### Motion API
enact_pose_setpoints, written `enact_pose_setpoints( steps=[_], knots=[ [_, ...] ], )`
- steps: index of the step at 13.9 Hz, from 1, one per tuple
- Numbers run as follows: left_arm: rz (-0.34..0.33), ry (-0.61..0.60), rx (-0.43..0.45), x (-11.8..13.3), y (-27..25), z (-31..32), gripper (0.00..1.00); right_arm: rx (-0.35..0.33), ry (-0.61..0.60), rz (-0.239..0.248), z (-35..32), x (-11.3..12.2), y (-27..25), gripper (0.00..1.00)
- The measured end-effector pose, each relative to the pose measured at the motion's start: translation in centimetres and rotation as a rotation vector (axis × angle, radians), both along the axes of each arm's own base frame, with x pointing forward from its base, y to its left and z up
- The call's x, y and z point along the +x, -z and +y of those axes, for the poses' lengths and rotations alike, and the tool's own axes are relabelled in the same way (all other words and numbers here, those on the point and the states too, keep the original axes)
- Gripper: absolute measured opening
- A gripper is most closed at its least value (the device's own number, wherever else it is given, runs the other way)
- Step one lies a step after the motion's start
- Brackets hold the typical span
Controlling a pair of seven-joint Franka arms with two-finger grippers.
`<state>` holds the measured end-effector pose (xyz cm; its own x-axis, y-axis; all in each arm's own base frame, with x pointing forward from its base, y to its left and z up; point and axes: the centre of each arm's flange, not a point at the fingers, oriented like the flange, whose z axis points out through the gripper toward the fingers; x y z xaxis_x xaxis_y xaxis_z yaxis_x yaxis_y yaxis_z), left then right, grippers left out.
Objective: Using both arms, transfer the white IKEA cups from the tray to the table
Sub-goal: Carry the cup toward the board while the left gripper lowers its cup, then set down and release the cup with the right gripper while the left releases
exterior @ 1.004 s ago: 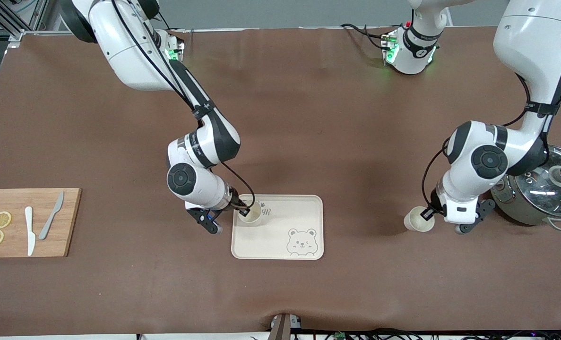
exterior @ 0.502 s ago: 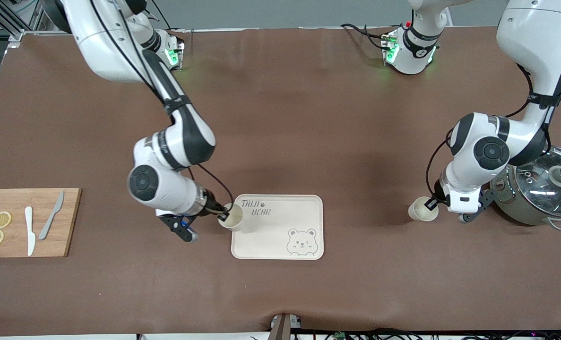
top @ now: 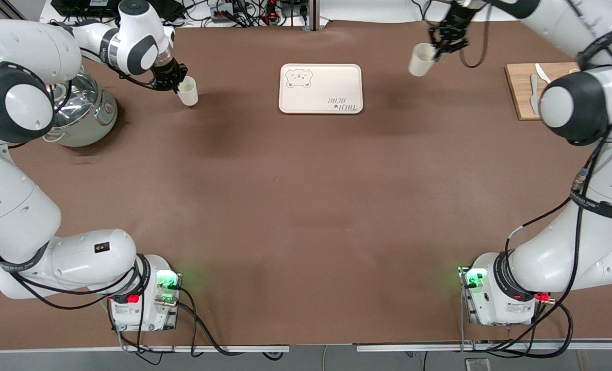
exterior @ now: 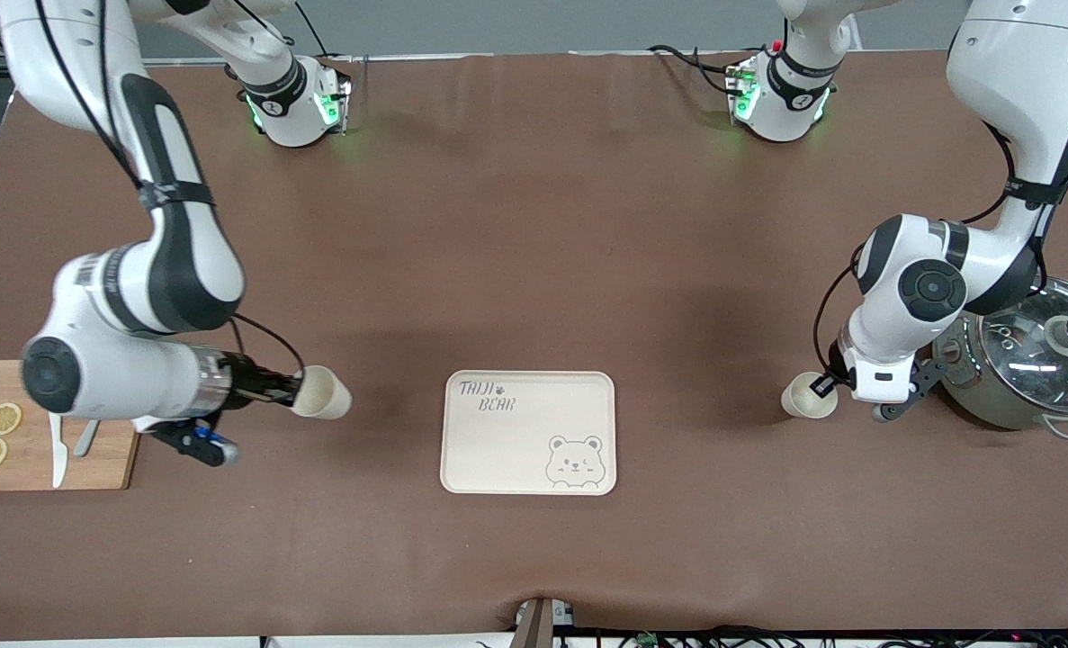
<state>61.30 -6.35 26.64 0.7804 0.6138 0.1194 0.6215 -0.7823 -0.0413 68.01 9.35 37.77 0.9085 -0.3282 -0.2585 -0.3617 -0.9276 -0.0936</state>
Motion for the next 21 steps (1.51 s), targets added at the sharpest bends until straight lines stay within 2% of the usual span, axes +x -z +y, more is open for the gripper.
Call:
enact_pose_setpoints(
  steps=[3,5,8,9,11,14,17,18,21],
  knots=[
    [0.008,0.004,0.0,-0.3,0.3,-0.3,0.03,-0.021,-0.046,0.013,-4.3,-3.0,-1.3,0.02],
    [0.018,0.006,0.001,-0.6,0.7,-0.4,0.03,-0.012,-0.083,0.023,-8.0,-5.6,-1.8,0.02],
    [0.023,0.007,0.001,-0.8,1.0,-0.4,0.05,-0.021,-0.105,0.018,-12.2,-8.4,-0.6,0.02],
    [0.023,0.007,0.001,-0.8,0.9,-0.4,0.11,-0.024,-0.128,-0.003,-13.6,-8.9,0.7,0.02],
    [0.012,0.008,-0.001,-0.6,0.6,-0.5,0.32,-0.008,-0.176,-0.027,-17.1,-10.5,4.3,0.02],
    [-0.043,0.005,-0.005,0.9,-1.8,-0.5,0.63,0.018,-0.211,-0.002,-19.6,-13.4,8.4,0.02],
    [-0.097,0.011,-0.011,2.8,-5.2,-1.5,0.93,0.017,-0.24,-0.033,-20.7,-14.7,10.8,0.02],
    [-0.108,0.012,-0.011,3.3,-6.3,-1.8,1.0,0.017,-0.245,-0.039,-21.3,-15.2,11.6,0.02],
    [-0.145,0.023,-0.013,4.4,-8.6,-2.1,1.0,0.024,-0.249,-0.031,-22.1,-15.9,13.2,0.02]
  ],
)
